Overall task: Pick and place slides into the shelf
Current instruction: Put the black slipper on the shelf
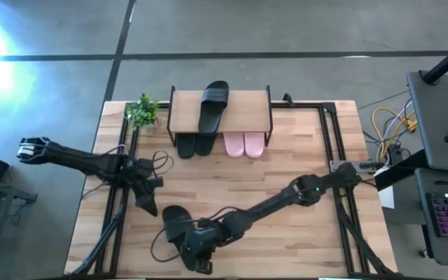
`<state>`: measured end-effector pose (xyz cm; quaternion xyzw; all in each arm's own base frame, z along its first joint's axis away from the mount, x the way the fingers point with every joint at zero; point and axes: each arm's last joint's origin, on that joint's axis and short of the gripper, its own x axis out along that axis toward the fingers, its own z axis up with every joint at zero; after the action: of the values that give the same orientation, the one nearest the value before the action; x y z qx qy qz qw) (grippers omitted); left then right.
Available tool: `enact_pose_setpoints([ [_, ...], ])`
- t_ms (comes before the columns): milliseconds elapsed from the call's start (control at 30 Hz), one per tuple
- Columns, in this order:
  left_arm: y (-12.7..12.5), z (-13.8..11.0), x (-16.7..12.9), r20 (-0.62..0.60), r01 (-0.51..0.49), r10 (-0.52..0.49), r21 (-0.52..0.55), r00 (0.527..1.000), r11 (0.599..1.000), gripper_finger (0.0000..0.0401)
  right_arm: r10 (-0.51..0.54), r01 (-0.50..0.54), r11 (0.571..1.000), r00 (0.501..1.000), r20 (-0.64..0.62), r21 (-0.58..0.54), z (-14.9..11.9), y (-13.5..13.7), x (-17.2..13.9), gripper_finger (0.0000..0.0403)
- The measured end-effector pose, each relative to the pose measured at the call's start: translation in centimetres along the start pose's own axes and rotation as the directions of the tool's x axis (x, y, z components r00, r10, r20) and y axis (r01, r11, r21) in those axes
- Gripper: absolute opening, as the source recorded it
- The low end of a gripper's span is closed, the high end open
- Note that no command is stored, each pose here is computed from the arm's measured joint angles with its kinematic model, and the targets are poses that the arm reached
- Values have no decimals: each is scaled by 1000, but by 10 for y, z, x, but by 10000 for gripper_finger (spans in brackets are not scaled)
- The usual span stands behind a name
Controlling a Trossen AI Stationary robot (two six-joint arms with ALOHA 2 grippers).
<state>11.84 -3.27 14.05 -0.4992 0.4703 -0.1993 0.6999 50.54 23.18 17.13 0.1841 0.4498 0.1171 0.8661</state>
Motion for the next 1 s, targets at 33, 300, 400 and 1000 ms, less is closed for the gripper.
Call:
enact_pose_setpoints([
  [33,3,-1,2,-10,-10,10,-17,1000,1000,118,8,-8,1000,1000,16,-5,2,-1,0,62],
  [300,15,-6,11,-94,-88,76,-128,993,988,111,-45,50,995,997,58,-85,20,-31,-2,10],
  [400,18,-5,13,-107,-111,96,-139,990,984,111,-121,128,989,989,88,-76,27,-52,-3,9],
  [1000,25,25,32,108,-309,309,-22,945,951,111,-451,429,888,882,138,164,36,-87,-15,9],
])
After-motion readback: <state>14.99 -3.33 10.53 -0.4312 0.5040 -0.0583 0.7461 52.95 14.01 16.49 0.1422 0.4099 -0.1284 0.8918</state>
